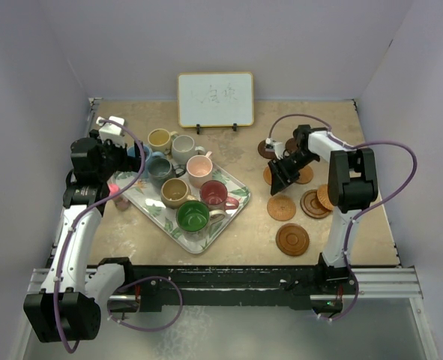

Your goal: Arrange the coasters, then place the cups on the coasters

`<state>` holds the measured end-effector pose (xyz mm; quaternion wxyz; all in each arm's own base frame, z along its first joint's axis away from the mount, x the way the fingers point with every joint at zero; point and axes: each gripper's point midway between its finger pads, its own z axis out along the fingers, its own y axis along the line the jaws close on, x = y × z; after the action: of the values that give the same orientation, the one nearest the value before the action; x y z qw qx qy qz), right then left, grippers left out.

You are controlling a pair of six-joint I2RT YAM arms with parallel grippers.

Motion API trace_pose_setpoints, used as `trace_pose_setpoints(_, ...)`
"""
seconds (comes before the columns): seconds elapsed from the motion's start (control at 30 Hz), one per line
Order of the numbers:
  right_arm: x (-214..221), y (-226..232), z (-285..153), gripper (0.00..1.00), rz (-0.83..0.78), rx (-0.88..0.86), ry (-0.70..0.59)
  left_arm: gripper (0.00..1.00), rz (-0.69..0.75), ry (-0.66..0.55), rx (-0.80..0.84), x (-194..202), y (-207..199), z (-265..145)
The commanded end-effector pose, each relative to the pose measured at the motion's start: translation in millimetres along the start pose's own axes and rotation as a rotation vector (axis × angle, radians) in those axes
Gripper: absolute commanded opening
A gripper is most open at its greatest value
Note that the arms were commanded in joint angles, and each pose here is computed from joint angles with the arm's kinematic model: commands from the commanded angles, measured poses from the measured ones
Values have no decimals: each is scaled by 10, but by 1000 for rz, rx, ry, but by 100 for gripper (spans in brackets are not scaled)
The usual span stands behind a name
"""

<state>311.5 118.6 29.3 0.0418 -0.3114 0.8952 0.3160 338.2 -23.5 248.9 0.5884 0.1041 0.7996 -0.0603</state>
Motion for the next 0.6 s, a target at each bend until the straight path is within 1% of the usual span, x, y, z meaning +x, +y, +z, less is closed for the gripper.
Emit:
trace_pose_setpoints(0.0, -236, 82, -263, 61, -36, 47, -63, 98, 29, -86, -10, -243, 31, -47)
trace_pose_setpoints(0.1, -302, 132, -380, 63, -54, 67, -88, 98, 27, -89, -8, -253, 25, -51)
trace_pose_setpoints(0.2, -268, 186, -453, 63, -81, 84, -86, 98, 26, -92, -8, -265, 23, -58)
trace_pose_setpoints(0.37, 71, 260, -440, 62, -122, 109, -28, 99, 25, -91, -9, -260, 24, -67)
trace_pose_setpoints(0.57, 420, 301, -280, 60, -127, 117, 37, 99, 20, -91, -1, -254, 11, -49)
